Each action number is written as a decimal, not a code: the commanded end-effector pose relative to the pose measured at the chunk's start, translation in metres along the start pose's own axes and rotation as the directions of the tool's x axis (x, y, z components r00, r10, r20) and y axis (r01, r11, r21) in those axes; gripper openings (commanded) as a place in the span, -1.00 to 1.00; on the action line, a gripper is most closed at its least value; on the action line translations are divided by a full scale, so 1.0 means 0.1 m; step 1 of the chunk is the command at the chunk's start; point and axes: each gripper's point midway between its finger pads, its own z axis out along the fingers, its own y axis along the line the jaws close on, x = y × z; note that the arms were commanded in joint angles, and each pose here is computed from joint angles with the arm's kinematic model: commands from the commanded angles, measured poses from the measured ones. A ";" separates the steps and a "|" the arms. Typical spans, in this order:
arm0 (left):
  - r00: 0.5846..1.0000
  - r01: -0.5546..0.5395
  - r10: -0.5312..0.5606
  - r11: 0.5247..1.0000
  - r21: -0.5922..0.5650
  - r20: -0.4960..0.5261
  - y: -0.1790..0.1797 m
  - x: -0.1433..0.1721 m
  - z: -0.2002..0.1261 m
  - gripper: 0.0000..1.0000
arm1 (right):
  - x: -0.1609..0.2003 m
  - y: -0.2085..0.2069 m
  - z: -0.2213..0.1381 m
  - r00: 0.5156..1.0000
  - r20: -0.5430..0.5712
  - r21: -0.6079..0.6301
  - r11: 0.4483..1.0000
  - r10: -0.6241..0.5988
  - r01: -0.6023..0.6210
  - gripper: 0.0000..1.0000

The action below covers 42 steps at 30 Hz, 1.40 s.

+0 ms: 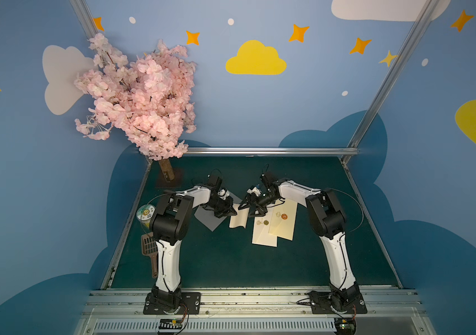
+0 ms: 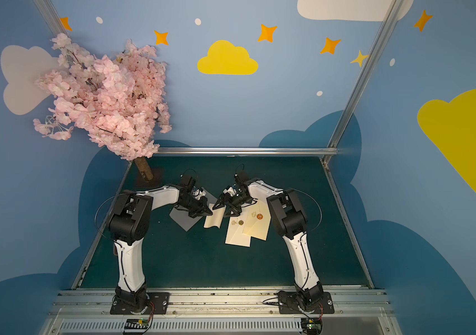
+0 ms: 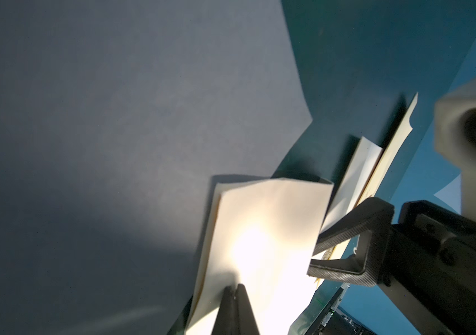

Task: Fold the letter paper in half and place it into the envelope
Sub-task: Fold the letter paper at the center of the board.

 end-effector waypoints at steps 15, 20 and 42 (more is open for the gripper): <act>0.998 0.046 -0.049 0.996 -0.072 -0.045 0.30 0.04 0.21 -0.95 | 0.33 -0.05 0.11 1.000 -0.010 -0.085 0.996 0.011 -0.012 0.07; 0.999 0.041 -0.043 0.998 -0.053 -0.022 0.19 0.00 0.11 -0.95 | 0.30 -0.15 0.10 0.999 -0.001 -0.049 0.997 0.052 -0.052 -0.47; 0.962 -0.256 0.192 0.883 0.394 0.195 -1.12 -0.25 -0.91 0.99 | 0.78 0.60 -0.59 0.992 -0.038 -0.211 0.971 -0.120 0.109 -1.00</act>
